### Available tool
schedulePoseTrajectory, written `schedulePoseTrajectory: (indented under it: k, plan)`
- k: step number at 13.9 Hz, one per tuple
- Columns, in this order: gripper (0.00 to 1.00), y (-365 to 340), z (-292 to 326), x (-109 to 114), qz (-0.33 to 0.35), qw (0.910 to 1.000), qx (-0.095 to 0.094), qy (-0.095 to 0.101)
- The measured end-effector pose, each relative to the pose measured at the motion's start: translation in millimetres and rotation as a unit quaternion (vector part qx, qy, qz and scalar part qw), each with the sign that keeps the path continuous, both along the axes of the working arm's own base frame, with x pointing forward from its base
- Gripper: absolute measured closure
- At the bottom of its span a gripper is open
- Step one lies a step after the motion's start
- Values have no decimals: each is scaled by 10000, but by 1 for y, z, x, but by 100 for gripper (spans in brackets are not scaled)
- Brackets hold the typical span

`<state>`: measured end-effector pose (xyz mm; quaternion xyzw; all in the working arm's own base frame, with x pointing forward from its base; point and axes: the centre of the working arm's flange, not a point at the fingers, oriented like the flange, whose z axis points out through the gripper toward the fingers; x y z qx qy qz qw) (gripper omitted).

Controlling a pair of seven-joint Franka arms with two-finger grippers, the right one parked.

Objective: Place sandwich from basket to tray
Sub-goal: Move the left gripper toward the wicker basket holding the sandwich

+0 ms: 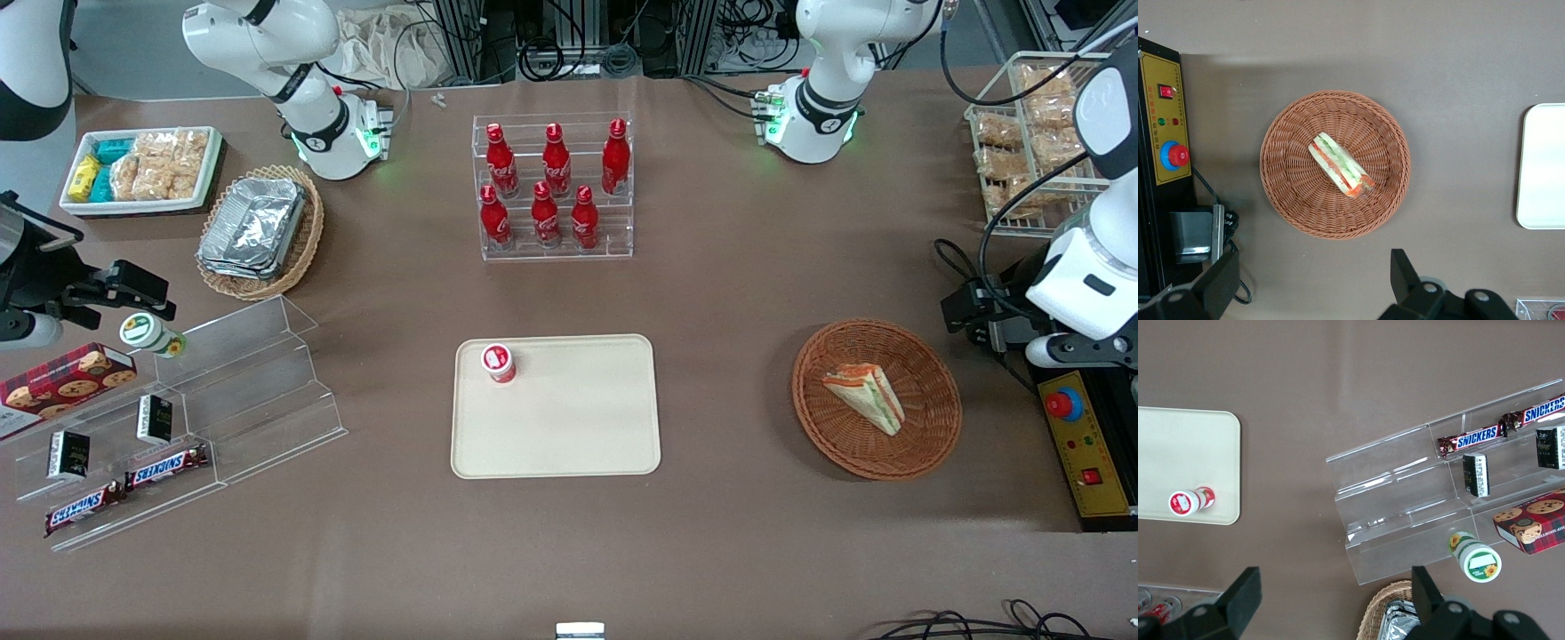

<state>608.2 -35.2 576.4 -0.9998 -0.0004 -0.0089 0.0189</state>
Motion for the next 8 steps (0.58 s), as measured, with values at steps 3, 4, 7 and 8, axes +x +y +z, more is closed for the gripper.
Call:
schedulePoseTrajectory:
  k: [3,4,7,8]
  plan:
    - [0,0,0,0,1,10000,0,0]
    - [0,0,0,0,2,10000,0,0]
    - [0,1,-3,-1,5,10000,4,53]
    - [0,1,-9,-1,5,9999,8,117]
